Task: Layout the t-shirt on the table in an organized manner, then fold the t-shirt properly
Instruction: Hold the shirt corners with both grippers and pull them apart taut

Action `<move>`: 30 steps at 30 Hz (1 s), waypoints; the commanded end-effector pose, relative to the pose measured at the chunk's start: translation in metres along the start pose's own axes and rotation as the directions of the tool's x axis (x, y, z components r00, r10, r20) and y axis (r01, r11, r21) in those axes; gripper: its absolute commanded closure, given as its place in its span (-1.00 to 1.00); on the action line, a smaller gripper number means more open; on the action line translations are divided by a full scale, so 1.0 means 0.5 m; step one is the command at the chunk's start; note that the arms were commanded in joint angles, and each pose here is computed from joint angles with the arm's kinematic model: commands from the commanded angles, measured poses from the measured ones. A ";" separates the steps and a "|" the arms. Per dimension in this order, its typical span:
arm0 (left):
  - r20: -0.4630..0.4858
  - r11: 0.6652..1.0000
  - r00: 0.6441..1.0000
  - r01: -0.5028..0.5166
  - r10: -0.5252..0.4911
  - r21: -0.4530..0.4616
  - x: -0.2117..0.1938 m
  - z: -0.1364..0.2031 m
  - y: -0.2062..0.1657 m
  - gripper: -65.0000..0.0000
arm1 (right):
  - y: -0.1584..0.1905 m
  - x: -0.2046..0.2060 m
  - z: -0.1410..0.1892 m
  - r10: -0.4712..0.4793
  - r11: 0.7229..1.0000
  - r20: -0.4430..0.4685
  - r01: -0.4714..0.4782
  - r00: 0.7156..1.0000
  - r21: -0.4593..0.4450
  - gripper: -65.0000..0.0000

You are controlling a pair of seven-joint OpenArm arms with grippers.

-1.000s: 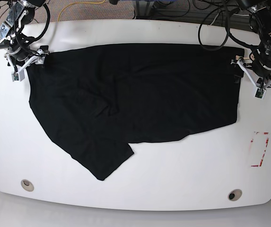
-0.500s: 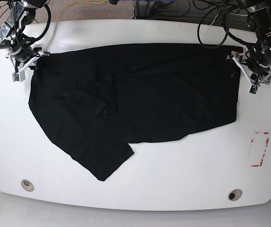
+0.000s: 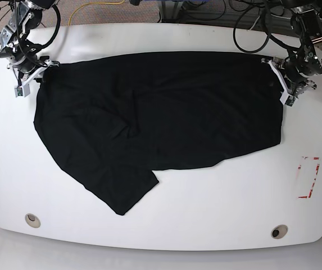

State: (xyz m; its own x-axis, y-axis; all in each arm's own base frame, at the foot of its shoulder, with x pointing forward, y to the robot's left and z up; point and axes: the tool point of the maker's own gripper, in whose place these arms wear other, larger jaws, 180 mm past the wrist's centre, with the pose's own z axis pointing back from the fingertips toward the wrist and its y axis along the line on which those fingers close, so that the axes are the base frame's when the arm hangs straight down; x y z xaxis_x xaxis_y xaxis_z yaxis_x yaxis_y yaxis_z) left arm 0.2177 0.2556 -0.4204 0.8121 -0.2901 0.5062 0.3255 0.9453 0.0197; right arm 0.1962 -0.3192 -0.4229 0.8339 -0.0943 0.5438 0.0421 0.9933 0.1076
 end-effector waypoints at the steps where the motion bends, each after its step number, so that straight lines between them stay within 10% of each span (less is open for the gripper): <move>1: -0.066 1.000 0.998 0.019 -0.018 0.021 -0.035 0.004 0.010 0.39 | -0.012 -0.006 0.009 0.014 1.000 -0.023 -0.015 1.000 -0.018 0.64; 30: -0.189 0.982 0.969 0.173 -0.157 0.073 -0.112 0.078 0.011 0.37 | 0.005 -0.097 0.092 0.116 0.990 -0.149 -0.127 0.982 -0.065 0.62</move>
State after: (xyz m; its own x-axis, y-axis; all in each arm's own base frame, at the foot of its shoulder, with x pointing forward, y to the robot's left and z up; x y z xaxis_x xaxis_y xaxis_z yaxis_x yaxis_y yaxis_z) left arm 0.1604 0.2719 -0.4160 0.8196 -0.4321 0.3762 0.4144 0.9005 0.1315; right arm 0.1281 -0.3092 -0.4194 0.9100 0.0100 0.4144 -0.0178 0.9997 0.0151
